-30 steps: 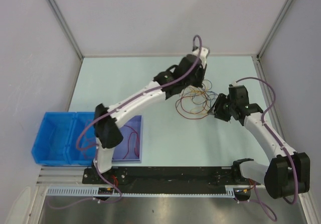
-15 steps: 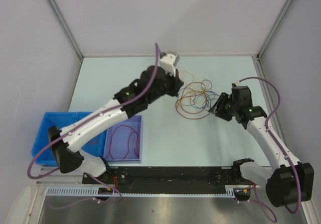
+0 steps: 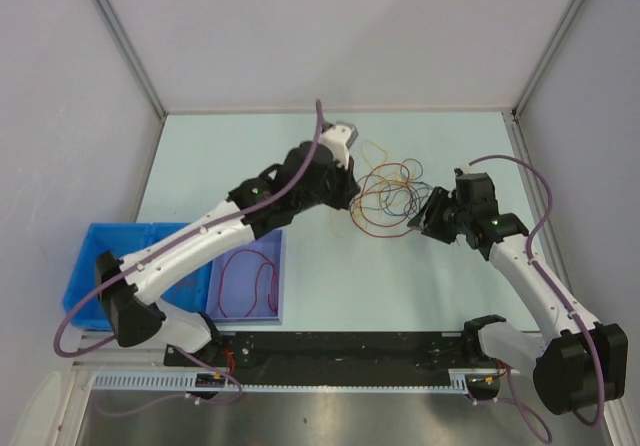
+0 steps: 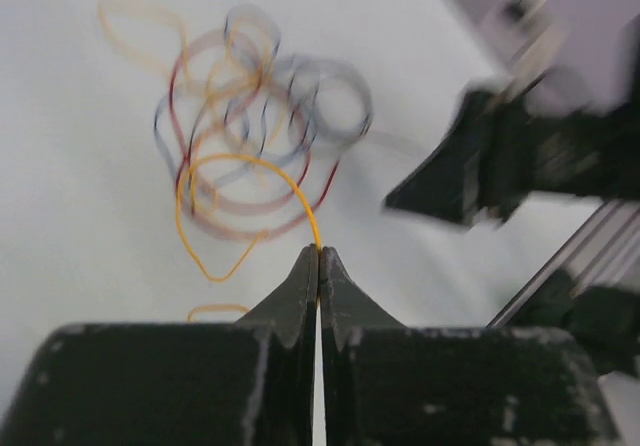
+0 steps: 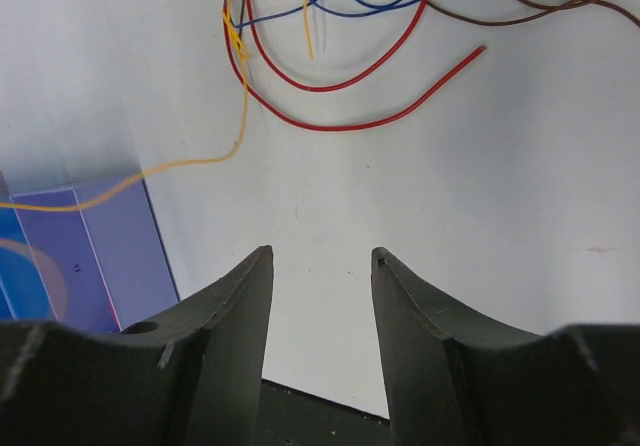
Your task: Untangle the cables
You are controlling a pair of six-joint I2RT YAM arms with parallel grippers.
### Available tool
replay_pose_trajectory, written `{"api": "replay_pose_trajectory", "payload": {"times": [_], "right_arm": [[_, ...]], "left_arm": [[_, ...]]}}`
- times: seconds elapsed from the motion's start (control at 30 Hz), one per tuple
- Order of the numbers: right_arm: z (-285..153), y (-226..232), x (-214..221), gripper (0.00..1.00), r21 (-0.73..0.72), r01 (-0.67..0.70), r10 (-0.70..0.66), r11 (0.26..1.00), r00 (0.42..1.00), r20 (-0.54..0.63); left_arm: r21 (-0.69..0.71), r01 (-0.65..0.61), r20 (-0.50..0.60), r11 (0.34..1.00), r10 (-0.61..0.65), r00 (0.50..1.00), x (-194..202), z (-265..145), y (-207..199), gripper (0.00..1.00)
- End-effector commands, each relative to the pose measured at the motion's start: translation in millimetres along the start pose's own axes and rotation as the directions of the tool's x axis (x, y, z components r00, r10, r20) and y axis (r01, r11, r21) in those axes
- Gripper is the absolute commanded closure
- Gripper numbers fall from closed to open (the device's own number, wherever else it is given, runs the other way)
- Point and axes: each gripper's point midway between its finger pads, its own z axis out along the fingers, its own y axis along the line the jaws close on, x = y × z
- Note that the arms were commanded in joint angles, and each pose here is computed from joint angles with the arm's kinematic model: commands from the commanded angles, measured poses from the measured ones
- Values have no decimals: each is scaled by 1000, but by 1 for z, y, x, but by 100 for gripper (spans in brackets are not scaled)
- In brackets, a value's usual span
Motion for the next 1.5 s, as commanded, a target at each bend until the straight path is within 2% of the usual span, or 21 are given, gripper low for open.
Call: {"api": "replay_pose_trajectory", "payload": {"times": [0.0, 0.03, 0.07, 0.13, 0.17, 0.27, 0.33, 0.37, 0.43, 0.7, 0.93, 1.0, 1.13, 1.2, 1.23, 1.27, 1.4, 1.43, 1.47], "right_arm": [[-4, 17, -3, 51, -55, 3, -1, 998, 1000, 30], [-4, 20, -3, 50, -61, 5, -3, 998, 1000, 31], [-4, 20, -3, 50, -61, -1, 3, 998, 1000, 31], [-6, 22, -2, 50, -67, -2, 5, 998, 999, 36], [-6, 22, -1, 49, -62, -1, 3, 998, 999, 36], [-10, 21, -1, 47, -50, 3, -1, 999, 999, 50], [-13, 21, -2, 46, -50, 3, -1, 999, 998, 59], [-14, 20, -2, 46, -48, 3, 0, 999, 998, 63], [-16, 19, -4, 46, -47, 2, 1, 999, 997, 72], [-16, 23, -5, 45, -69, 5, -1, 998, 998, 66], [-28, 71, 3, 44, -293, 106, -95, 950, 994, 49], [-36, 78, 4, 44, -319, 135, -116, 938, 990, 75], [-42, 71, 0, 44, -285, 149, -121, 947, 986, 113], [-42, 63, 0, 44, -259, 143, -119, 955, 987, 108], [-43, 61, -1, 44, -254, 149, -123, 956, 986, 114], [-44, 59, -2, 44, -245, 146, -120, 958, 986, 120], [-51, 41, -9, 44, -176, 135, -107, 975, 981, 161], [-58, 41, -12, 45, -176, 140, -106, 974, 976, 190], [-60, 38, -15, 44, -169, 146, -110, 975, 972, 206]], "left_arm": [[133, -81, 356, 988, 29, 934, -152, -95, -49, 100], [154, -101, 384, 983, 34, 923, -167, -100, -57, 100], [203, -137, 472, 969, 26, 881, -203, -133, -73, 100], [231, -182, 534, 956, 32, 845, -229, -162, -86, 100], [253, -201, 604, 946, 8, 797, -259, -191, -96, 100], [303, -264, 681, 916, -15, 732, -283, -235, -111, 100], [324, -290, 718, 900, -34, 695, -289, -250, -116, 100], [322, -287, 696, 902, -20, 718, -280, -234, -115, 100], [317, -293, 715, 902, -24, 699, -277, -247, -111, 100], [286, -239, 638, 928, 2, 770, -234, -210, -91, 100], [281, -198, 578, 939, -1, 816, -209, -178, -83, 100], [279, -178, 562, 943, -10, 827, -202, -170, -80, 100], [303, -133, 518, 944, -46, 854, -183, -152, -78, 100], [340, -132, 472, 931, -48, 880, -161, -141, -80, 100], [364, -140, 479, 921, -56, 876, -158, -142, -83, 100], [381, -135, 428, 915, -45, 903, -133, -125, -81, 100], [513, -125, 354, 849, -76, 932, -82, -126, -89, 100], [544, -111, 289, 832, -62, 955, -53, -115, -88, 100], [564, -111, 288, 818, -69, 955, -47, -117, -90, 100]]}}
